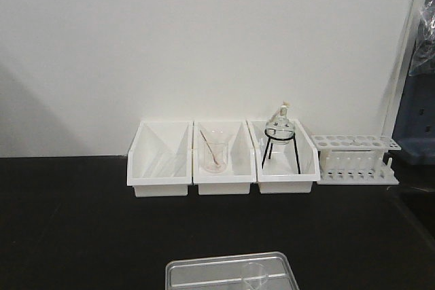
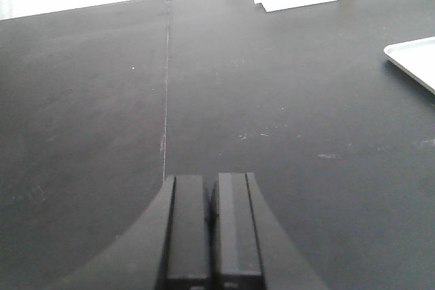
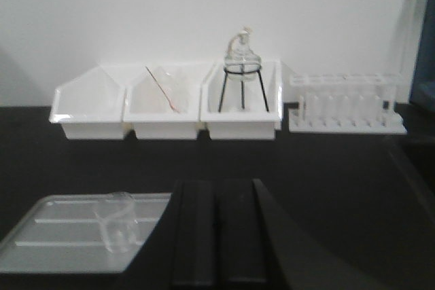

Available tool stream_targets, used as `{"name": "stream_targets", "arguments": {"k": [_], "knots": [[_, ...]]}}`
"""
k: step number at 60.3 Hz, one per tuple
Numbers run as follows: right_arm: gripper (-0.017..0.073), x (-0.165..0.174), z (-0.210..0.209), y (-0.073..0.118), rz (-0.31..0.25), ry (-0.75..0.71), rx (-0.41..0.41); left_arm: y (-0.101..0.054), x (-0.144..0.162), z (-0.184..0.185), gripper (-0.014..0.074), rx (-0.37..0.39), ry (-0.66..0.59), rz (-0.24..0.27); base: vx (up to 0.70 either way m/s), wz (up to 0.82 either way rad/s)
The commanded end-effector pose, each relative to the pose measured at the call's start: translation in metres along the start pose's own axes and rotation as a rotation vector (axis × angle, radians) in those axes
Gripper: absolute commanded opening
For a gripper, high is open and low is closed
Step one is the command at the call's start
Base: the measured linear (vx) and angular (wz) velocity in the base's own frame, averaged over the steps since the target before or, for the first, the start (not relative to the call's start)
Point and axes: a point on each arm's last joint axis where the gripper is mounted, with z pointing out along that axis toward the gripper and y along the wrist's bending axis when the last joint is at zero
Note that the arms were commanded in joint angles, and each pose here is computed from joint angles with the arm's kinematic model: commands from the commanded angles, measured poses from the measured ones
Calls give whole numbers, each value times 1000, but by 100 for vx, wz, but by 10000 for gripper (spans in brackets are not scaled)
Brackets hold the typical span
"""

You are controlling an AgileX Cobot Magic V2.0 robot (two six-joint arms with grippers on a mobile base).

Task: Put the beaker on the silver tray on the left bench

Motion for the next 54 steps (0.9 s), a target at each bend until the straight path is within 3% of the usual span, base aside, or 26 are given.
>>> {"name": "stream_targets", "arguments": {"k": [1, 8, 54], "knots": [[-14, 11, -10, -3, -27, -143, 10, -1, -1, 2, 1, 7, -63, -2, 0, 0], [-14, 26, -19, -4, -28, -217, 3, -1, -1, 2, 1, 7, -63, -2, 0, 0], [-13, 28, -19, -4, -28, -193, 6, -1, -1, 2, 1, 7, -63, -2, 0, 0]]}}
